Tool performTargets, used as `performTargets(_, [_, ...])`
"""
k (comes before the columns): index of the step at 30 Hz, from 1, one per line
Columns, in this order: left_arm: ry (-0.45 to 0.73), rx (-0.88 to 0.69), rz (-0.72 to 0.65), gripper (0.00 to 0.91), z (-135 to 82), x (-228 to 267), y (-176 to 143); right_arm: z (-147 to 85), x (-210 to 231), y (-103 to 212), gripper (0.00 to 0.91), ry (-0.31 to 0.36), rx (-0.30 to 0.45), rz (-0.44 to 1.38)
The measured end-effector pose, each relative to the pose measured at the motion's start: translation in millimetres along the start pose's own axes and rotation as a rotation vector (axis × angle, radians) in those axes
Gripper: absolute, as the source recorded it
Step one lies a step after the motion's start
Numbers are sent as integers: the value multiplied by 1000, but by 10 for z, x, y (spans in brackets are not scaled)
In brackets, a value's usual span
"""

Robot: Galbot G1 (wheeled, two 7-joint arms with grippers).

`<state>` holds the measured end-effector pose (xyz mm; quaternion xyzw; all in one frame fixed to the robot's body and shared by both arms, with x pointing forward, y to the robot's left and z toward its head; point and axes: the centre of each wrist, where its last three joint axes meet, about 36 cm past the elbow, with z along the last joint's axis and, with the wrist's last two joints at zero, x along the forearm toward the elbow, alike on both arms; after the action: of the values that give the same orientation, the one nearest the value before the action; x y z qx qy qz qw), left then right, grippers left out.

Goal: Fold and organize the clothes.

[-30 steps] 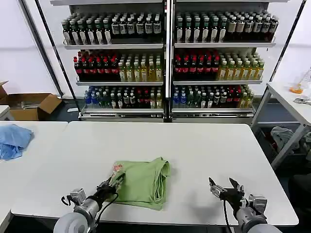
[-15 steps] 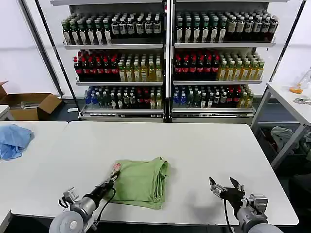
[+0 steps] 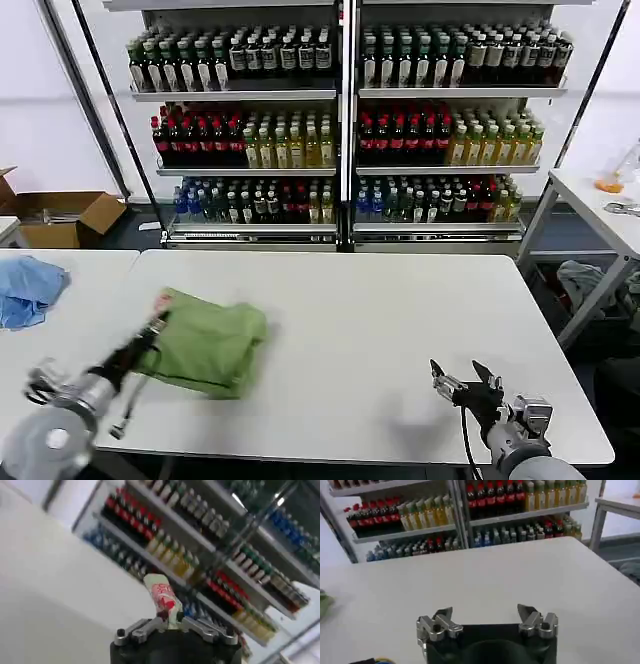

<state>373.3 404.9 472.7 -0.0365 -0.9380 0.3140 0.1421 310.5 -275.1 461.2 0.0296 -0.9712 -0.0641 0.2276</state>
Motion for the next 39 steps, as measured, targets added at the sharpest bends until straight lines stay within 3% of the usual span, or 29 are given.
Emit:
performTargets(5, [-67, -126, 1, 30, -294, 152, -181, 10, -6, 23, 907, -1, -2, -4])
performTargets(9, [-67, -253, -10, 30, -189, 134, -338, 19, 1, 15, 907, 0, 1, -1])
performTargets(23, [88, -644, 36, 30, 1152, -298, -980, -3, 30, -1, 907, -14, -3, 11])
performTargets(39, [194, -703, 207, 30, 2331, -709, -1947, -63, 105, -11, 907, -38, 3, 13])
